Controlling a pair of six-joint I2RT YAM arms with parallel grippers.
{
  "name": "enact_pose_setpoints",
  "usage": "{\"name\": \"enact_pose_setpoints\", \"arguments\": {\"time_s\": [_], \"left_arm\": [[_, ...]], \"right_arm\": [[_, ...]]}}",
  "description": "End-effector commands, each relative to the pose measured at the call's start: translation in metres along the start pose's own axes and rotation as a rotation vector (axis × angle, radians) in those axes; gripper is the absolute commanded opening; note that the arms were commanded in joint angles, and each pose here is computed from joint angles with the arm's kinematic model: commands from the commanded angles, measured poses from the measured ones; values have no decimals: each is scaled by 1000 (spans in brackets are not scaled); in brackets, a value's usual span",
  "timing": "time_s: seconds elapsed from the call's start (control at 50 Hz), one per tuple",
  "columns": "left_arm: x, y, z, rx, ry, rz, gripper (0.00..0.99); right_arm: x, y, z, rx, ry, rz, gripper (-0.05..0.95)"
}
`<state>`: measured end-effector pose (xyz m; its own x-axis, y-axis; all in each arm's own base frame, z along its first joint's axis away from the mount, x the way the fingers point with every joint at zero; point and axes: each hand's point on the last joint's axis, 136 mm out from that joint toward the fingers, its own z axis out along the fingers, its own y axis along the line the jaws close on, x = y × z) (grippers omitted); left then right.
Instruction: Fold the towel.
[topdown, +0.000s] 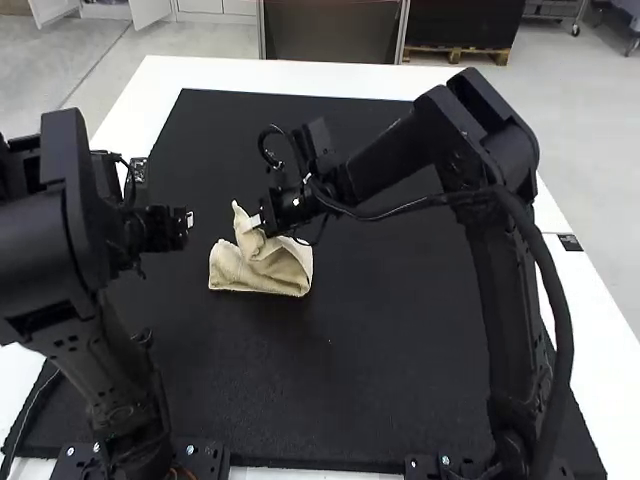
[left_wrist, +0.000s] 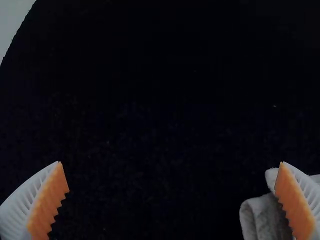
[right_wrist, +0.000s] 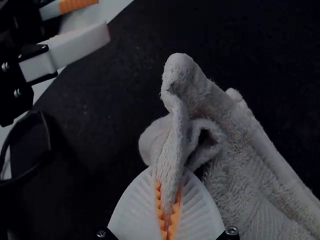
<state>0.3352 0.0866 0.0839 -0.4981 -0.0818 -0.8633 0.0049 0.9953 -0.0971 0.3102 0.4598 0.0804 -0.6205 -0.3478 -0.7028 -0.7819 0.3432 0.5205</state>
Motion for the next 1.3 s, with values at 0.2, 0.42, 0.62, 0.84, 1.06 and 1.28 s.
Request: {"name": "enact_pose_setpoints", "arguments": {"time_s": [0.2,0.42,0.62,0.84,1.06,1.28], "left_arm": [[6,-1,-2,-5,4,-9,970],[10,-4,-2,1,12,-9,970],[10,-5,-2,3,13,-11,970],[11,-6,-2,8,15,-13,970],[12,-6,-2,9,15,-14,970],[15,-7,-2,15,21,-16,970]], "right_arm": [[-19,27,16,-57,-29,-31,303],[-56,35,-3,-54,-106,-53,677],[-64,27,-23,-72,-127,-25,-23],[-33,9,-18,-57,-101,-14,-23],[1,0,-2,-57,-68,-3,-23],[28,-13,11,-54,-50,6,-23]]}}
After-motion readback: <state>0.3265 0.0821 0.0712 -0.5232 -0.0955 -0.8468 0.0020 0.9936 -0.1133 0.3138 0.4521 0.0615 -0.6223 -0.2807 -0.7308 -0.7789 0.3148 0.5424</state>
